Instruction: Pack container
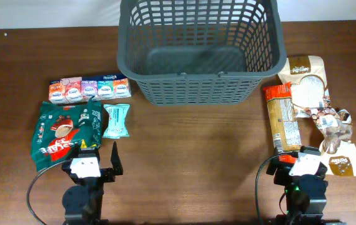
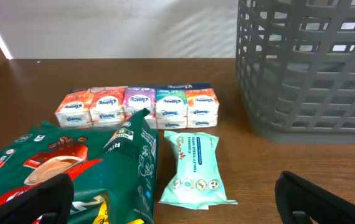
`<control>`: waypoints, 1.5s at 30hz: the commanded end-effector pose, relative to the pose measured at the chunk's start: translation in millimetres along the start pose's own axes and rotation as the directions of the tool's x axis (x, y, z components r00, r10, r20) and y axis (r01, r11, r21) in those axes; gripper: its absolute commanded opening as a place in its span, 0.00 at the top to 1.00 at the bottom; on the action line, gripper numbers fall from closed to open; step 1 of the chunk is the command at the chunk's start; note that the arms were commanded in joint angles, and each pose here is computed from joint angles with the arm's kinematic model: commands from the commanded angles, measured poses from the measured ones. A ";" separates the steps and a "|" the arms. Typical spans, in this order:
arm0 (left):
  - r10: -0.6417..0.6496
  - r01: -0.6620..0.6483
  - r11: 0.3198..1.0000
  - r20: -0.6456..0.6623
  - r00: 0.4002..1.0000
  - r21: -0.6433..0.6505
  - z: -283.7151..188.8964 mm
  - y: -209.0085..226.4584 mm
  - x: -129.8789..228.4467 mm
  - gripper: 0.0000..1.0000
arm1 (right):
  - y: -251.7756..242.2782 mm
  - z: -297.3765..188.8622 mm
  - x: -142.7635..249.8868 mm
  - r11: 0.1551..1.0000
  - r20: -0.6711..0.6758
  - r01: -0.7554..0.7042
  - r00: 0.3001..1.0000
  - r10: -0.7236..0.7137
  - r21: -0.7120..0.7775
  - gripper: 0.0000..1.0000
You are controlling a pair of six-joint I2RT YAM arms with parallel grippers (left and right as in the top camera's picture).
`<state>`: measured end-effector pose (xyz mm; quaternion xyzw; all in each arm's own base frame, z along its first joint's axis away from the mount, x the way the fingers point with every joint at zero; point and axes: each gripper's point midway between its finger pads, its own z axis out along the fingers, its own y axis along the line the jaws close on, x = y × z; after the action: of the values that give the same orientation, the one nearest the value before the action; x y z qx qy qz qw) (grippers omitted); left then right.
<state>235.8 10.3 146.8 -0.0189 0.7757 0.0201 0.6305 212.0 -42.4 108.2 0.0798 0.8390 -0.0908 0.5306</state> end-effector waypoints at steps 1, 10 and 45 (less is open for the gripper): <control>-0.005 0.005 1.000 0.007 1.000 -0.002 0.2 -0.1 0.4 0.01 | -1.4 0.7 1.2 1.000 0.003 -0.016 1.000 0.016 0.006 0.01; -0.005 0.005 1.000 0.007 1.000 -0.002 0.2 -0.1 0.4 0.01 | -1.4 0.7 1.2 1.000 0.003 -0.016 1.000 0.016 0.006 0.01; -0.005 0.005 1.000 0.007 1.000 -0.002 0.2 -0.1 0.4 0.01 | -1.4 0.7 1.2 1.000 0.003 -0.016 1.000 0.016 0.006 0.01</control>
<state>235.8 10.3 146.8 -0.0189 0.7757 0.0201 0.6305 212.0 -42.4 108.2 0.0798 0.8390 -0.0908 0.5306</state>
